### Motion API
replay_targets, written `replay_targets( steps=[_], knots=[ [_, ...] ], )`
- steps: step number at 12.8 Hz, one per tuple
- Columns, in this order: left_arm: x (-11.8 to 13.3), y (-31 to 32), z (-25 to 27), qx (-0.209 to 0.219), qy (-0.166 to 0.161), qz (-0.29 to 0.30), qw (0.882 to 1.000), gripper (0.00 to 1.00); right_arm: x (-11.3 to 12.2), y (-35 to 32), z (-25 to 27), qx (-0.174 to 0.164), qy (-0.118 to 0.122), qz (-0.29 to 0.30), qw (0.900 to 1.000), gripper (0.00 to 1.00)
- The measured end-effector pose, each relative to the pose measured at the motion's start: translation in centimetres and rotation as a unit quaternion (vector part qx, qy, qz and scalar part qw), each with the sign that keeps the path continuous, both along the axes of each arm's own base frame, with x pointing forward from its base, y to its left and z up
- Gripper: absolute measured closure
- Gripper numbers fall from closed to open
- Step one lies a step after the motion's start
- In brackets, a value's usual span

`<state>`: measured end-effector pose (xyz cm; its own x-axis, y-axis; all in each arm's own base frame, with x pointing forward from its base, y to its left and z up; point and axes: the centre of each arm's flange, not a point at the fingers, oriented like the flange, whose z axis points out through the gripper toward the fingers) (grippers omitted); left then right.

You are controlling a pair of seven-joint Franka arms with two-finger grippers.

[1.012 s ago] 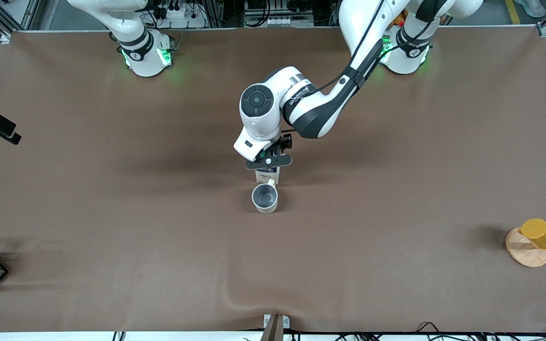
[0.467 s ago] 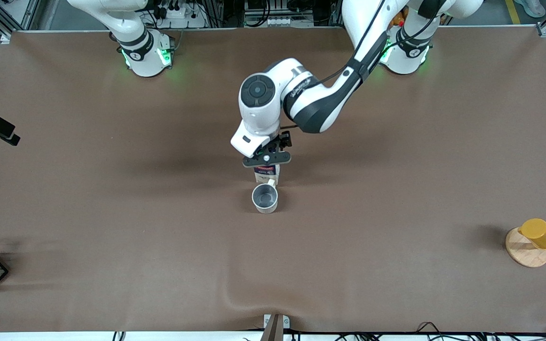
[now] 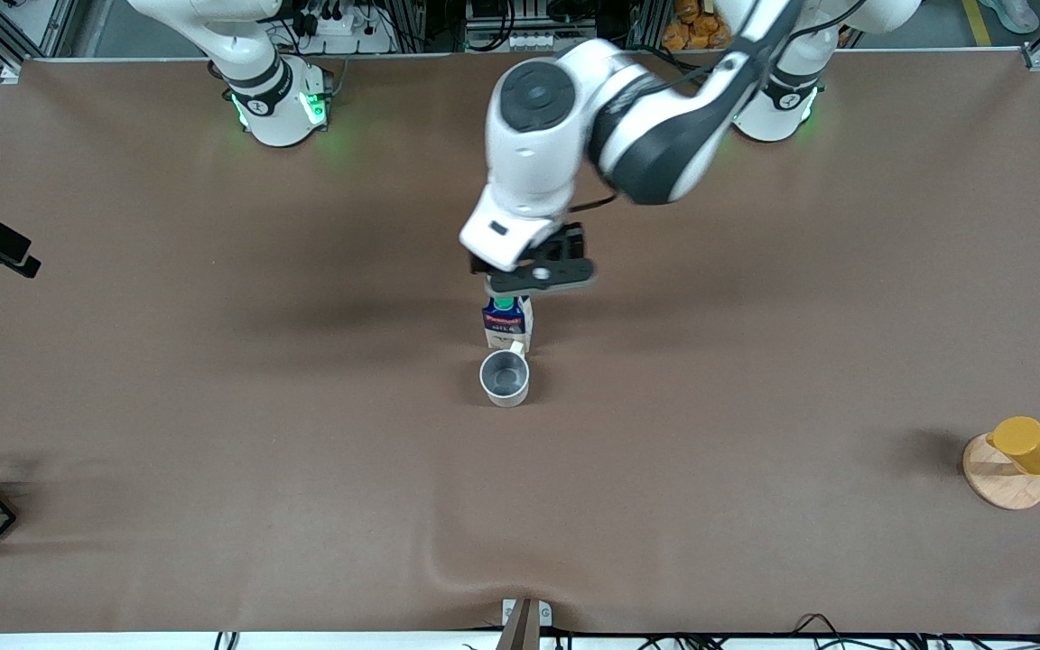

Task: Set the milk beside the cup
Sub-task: 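Open the left gripper and lift it away from the milk carton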

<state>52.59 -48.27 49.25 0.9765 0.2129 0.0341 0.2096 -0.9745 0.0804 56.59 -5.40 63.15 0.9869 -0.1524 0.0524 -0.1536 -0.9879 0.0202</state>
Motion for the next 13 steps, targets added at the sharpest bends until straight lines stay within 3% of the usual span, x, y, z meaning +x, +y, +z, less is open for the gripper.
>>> replay_targets(
  steps=[3, 7, 10, 13],
  knots=[
    [5.6, 10.4, 5.3, -0.003, -0.018, 0.072, 0.997, 0.00, -0.1, 0.1, -0.5, 0.001, 0.012, 0.000, 1.000, 0.00],
    [10.0, 25.2, 9.0, 0.019, -0.011, 0.060, 0.998, 0.00, -0.1, 0.1, -0.9, 0.002, 0.021, 0.000, 1.000, 0.00],
    [9.5, 32.6, 11.8, 0.035, 0.003, 0.018, 0.999, 0.00, -0.1, 0.1, -1.0, 0.002, 0.021, 0.000, 1.000, 0.00],
    [5.8, 36.7, 14.5, 0.054, 0.020, -0.052, 0.997, 0.00, -0.1, 0.1, -1.0, 0.002, 0.022, 0.000, 1.000, 0.00]
  ],
)
